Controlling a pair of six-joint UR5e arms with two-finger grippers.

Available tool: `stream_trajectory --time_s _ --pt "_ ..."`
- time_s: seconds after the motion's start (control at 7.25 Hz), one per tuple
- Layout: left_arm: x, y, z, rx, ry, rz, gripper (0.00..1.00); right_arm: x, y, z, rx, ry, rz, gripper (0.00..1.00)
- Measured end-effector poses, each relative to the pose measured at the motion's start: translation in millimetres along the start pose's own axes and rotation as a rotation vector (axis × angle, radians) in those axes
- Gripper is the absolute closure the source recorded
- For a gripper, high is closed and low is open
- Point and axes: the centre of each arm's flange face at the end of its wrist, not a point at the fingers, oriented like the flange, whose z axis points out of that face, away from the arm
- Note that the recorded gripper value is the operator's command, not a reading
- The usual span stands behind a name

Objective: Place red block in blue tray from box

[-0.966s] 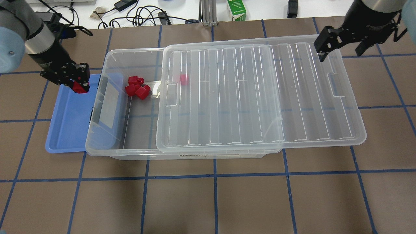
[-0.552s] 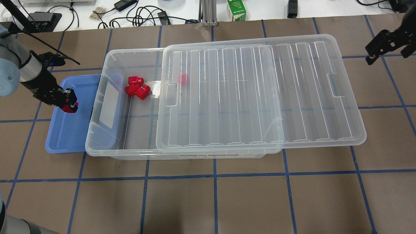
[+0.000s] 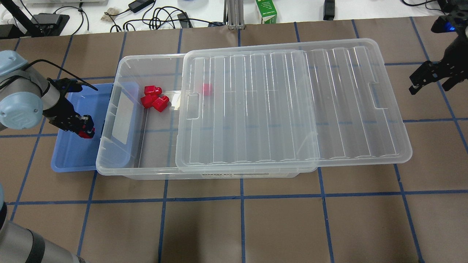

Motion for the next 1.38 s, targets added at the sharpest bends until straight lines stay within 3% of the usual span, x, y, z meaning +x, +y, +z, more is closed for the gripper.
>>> stream_trajectory --time_s 0.28,0.55,0.83,0.97,1.38 --pt "1 -1 -27 0.013 -0.028 0.001 0.00 -9 2 18 -0.021 -0.021 0.061 0.00" --pt "23 2 -110 0.004 -0.038 0.007 0.00 -38 -4 22 -0.020 -0.039 0.088 0.00" --pt "92 4 -198 0.024 -0.059 0.089 0.00 -85 -14 23 -0.018 -0.039 0.095 0.00" --pt "132 10 -225 0.036 -0.076 0.119 0.00 -114 -18 23 -0.014 -0.033 0.100 0.00" --pt "214 38 -260 0.060 -0.092 0.124 0.00 -195 -25 21 0.029 -0.007 0.092 0.00"
